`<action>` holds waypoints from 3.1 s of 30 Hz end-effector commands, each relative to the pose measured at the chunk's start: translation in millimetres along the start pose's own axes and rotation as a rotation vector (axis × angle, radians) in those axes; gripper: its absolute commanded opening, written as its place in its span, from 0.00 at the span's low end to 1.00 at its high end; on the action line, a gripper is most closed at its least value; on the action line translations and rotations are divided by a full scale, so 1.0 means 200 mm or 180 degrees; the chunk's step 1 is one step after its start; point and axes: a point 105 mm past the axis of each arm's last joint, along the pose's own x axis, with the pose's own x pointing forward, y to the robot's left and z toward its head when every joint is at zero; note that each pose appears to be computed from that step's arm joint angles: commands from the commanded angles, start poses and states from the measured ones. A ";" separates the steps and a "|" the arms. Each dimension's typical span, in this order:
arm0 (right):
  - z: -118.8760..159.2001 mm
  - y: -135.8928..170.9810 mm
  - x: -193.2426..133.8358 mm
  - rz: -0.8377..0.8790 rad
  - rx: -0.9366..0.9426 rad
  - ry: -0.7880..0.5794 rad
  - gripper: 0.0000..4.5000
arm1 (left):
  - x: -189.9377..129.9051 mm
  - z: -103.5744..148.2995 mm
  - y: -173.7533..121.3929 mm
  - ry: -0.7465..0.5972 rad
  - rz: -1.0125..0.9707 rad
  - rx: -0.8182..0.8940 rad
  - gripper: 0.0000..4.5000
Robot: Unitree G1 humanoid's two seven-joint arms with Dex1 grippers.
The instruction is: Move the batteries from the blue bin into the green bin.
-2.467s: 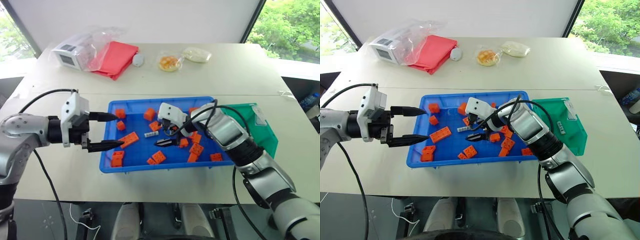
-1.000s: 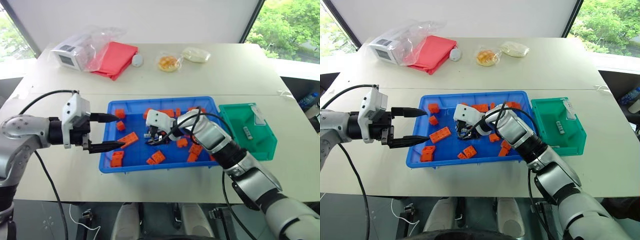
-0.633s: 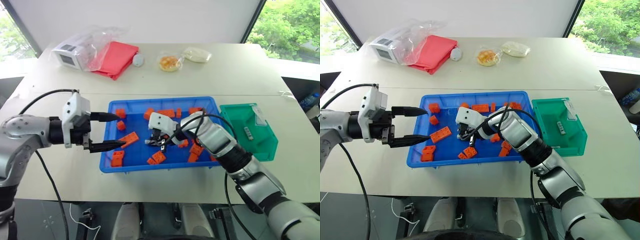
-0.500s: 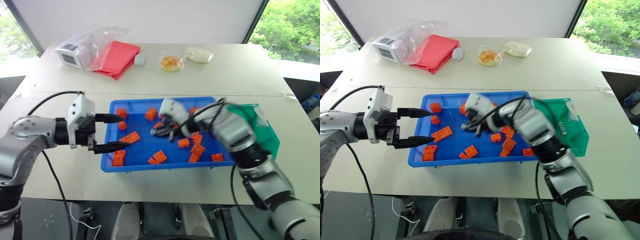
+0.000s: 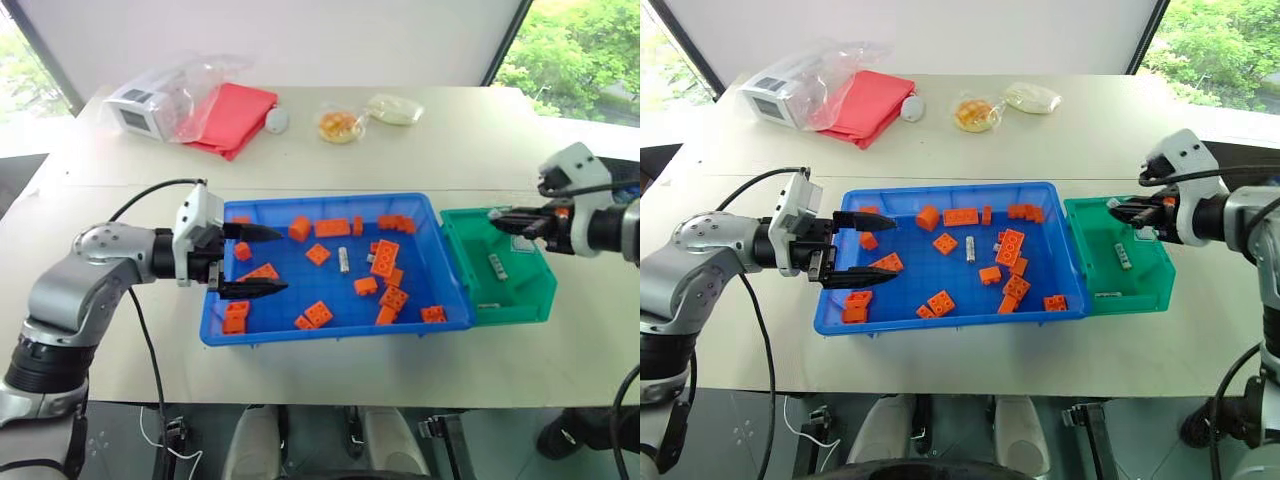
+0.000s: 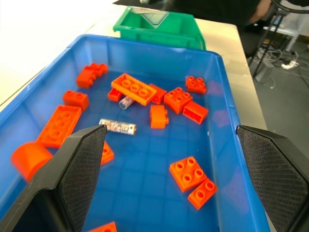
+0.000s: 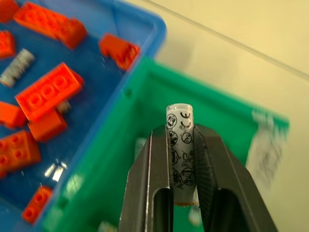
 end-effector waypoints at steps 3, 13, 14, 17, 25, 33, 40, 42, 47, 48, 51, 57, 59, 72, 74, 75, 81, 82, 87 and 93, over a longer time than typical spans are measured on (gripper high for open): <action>0.08 0.02 0.02 -0.0067 -0.0369 -0.0196 0.80 | 0.01 0.03 0.00 -0.0033 -0.0056 0.0124 1.00; 0.39 0.55 0.34 0.1132 -0.0835 -0.0695 0.96 | -0.01 0.04 -0.02 -0.0013 0.0022 0.0120 1.00; 0.38 0.60 0.41 0.1203 -0.0883 -0.0623 0.96 | -0.01 0.04 -0.02 -0.0007 0.0043 0.0121 1.00; 0.31 0.71 0.53 0.1318 -0.0950 -0.0402 0.96 | -0.03 0.04 -0.02 0.0013 0.0113 0.0124 1.00; 0.18 0.79 0.63 0.1394 -0.0899 -0.0065 0.96 | -0.06 0.04 -0.04 0.0051 0.0239 0.0103 1.00; 0.10 0.87 0.69 0.1512 -0.0927 0.0098 0.96 | -0.05 0.04 -0.05 0.0028 0.0275 0.0097 1.00; 0.06 0.87 0.73 0.1473 -0.1015 0.0135 0.43 | -0.04 0.07 -0.03 -0.0002 0.0257 0.0126 1.00; 0.06 0.87 0.72 0.1488 -0.1008 0.0110 0.20 | -0.04 0.07 -0.02 -0.0005 0.0247 0.0130 1.00; 0.17 0.89 0.62 0.1589 -0.0927 -0.0138 0.01 | -0.03 0.06 -0.02 -0.0018 0.0204 0.0121 1.00; 0.22 0.87 0.58 0.1585 -0.0877 -0.0242 0.01 | -0.02 0.06 -0.02 -0.0021 0.0190 0.0114 1.00; 0.38 0.72 0.39 0.1398 -0.0691 -0.0538 0.01 | 0.00 0.05 -0.02 -0.0045 0.0144 0.0092 1.00; 0.41 0.30 0.08 0.0533 -0.0303 -0.0626 0.01 | 0.02 0.03 -0.01 -0.0071 0.0074 0.0074 1.00; 0.31 0.16 0.00 0.0189 -0.0228 -0.0459 0.01 | 0.03 0.03 -0.01 -0.0077 0.0046 0.0076 1.00; 0.20 0.10 -0.02 -0.0104 -0.0643 -0.0448 0.72 | 0.06 0.05 0.01 -0.0106 -0.0044 0.0142 1.00; 0.27 0.17 -0.01 0.0114 -0.0987 -0.0576 0.72 | 0.06 0.05 0.01 -0.0105 -0.0045 0.0148 1.00; 0.29 0.21 0.01 0.0214 -0.1105 -0.0592 0.72 | 0.06 0.05 0.01 -0.0107 -0.0037 0.0150 1.00; 0.29 0.40 0.17 0.0754 -0.1199 -0.0553 0.98 | 0.05 0.05 -0.01 -0.0111 0.0015 0.0157 1.00; 0.28 0.41 0.20 0.0771 -0.1229 -0.0525 0.98 | 0.05 0.05 -0.01 -0.0109 0.0020 0.0160 1.00; 0.20 0.48 0.31 0.0998 -0.1387 -0.0282 0.98 | 0.02 0.06 -0.02 -0.0080 0.0106 0.0154 1.00; 0.13 0.54 0.40 0.1206 -0.1303 -0.0127 0.98 | 0.00 0.05 -0.03 -0.0050 0.0176 0.0133 1.00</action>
